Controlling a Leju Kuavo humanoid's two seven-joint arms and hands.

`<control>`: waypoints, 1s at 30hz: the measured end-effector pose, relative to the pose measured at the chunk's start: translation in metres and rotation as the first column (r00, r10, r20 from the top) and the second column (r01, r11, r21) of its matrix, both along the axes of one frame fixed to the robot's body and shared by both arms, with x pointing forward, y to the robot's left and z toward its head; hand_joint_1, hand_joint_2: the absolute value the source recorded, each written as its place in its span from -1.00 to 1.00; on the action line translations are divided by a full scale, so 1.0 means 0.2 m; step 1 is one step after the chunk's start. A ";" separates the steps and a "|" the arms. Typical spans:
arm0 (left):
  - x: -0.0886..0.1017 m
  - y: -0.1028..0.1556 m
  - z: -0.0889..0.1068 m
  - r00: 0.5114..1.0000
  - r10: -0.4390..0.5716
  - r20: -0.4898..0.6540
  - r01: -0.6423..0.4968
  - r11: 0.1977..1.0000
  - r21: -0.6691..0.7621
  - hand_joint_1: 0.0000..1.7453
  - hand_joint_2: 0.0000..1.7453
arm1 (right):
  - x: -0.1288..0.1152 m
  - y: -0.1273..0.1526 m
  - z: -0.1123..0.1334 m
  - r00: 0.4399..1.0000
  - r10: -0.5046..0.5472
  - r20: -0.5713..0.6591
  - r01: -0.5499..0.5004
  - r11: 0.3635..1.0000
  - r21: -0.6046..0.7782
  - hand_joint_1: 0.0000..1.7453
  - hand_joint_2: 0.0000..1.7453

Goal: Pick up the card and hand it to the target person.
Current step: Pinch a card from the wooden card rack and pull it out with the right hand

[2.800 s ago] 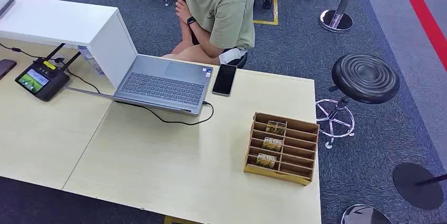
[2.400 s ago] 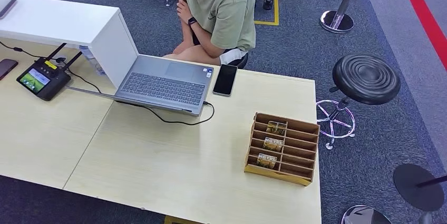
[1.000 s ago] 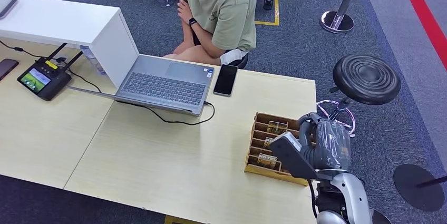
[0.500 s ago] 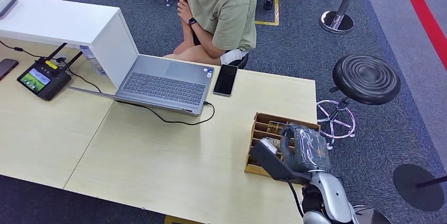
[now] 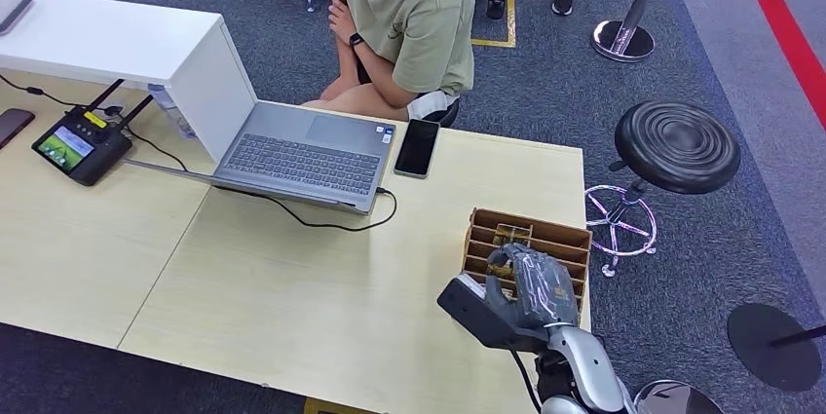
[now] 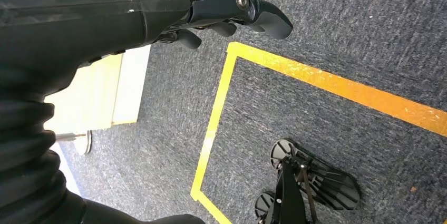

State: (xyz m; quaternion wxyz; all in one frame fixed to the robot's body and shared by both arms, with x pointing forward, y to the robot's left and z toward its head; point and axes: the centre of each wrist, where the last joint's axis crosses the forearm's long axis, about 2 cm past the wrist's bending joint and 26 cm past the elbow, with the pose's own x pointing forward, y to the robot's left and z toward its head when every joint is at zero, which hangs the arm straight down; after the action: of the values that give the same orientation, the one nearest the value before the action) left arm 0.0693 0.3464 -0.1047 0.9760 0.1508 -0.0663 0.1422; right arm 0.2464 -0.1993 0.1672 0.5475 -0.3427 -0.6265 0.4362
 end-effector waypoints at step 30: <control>0.00 0.01 0.00 1.000 0.006 0.005 -0.006 1.000 0.000 -1.00 1.00 | 0.01 0.04 -0.10 0.995 0.040 -0.091 -0.039 0.999 0.005 0.18 1.00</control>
State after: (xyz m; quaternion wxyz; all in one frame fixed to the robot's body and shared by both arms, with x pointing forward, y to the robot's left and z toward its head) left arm 0.0695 0.3480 -0.1045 0.9754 0.1507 -0.0686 0.1454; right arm 0.2483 -0.1919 0.1476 0.5675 -0.3090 -0.6082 0.4611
